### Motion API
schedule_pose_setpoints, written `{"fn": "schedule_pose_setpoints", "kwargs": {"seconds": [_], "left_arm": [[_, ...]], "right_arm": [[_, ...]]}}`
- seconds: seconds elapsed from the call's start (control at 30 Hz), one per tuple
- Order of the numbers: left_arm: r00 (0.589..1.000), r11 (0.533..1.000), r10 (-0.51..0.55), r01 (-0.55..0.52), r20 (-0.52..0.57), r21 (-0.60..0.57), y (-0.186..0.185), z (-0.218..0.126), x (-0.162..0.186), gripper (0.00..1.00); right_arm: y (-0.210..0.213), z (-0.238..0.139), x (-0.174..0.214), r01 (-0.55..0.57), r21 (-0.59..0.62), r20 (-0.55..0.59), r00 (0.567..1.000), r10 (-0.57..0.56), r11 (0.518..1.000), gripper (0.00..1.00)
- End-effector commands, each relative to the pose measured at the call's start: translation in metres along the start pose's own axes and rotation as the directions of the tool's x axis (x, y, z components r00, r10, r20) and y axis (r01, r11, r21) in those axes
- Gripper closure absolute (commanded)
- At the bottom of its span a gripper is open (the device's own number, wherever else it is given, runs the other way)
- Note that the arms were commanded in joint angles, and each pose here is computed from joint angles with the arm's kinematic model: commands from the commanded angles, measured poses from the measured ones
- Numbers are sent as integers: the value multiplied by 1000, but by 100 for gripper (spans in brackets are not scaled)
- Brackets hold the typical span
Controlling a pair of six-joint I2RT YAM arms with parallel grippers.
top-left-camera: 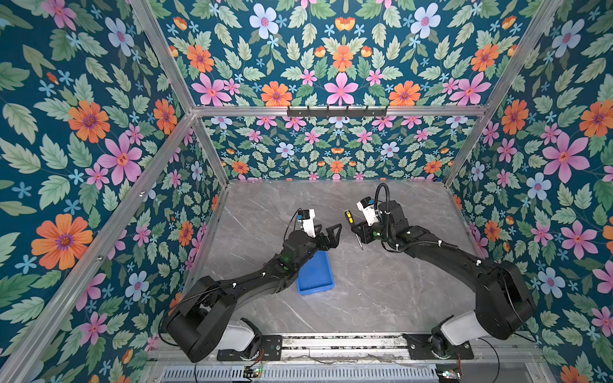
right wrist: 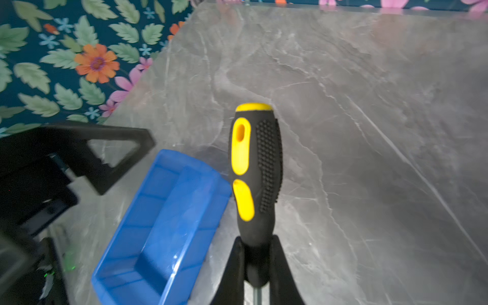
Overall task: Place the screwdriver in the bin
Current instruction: 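Lift the screwdriver toward the left gripper while the left gripper moves to meet it, then grasp the yellow handle with the left gripper while the right gripper opens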
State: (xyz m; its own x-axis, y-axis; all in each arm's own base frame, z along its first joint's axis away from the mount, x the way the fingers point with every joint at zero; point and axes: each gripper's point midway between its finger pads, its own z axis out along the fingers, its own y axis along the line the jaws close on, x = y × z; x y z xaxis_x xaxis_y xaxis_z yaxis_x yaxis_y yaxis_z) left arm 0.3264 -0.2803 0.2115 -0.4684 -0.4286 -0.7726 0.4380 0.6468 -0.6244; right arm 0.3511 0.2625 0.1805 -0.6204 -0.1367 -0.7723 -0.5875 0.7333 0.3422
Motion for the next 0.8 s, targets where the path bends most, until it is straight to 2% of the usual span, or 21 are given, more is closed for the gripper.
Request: {"fn": "schedule_pose_setpoints", "kwargs": {"seconds": [0.0,0.2,0.37,0.5,0.6,0.77], "left_arm": [[990,991,-94,82,108,110,-24,0,-27,10],[985,985,-109,89,134,146,-30,-4,-33,34],[984,983,-121,101,131,151,-30,-5,-32,43],[985,981,-126,105,122,166,-33,-4,-31,42],[984,979,-133,112,117,169,-32,-3,-30,52],[985,978,-134,114,105,177,-34,-1,-28,61]], "right_arm": [[34,-10,-24,39,-108,113,993,-27,993,100],[62,-15,-26,88,-213,127,990,-62,973,100],[79,-19,-23,118,-279,125,988,-86,953,100],[87,-19,-20,129,-311,116,988,-97,941,100],[91,-20,-21,137,-324,123,987,-102,936,100],[97,-22,-19,143,-354,111,988,-110,924,100]]}}
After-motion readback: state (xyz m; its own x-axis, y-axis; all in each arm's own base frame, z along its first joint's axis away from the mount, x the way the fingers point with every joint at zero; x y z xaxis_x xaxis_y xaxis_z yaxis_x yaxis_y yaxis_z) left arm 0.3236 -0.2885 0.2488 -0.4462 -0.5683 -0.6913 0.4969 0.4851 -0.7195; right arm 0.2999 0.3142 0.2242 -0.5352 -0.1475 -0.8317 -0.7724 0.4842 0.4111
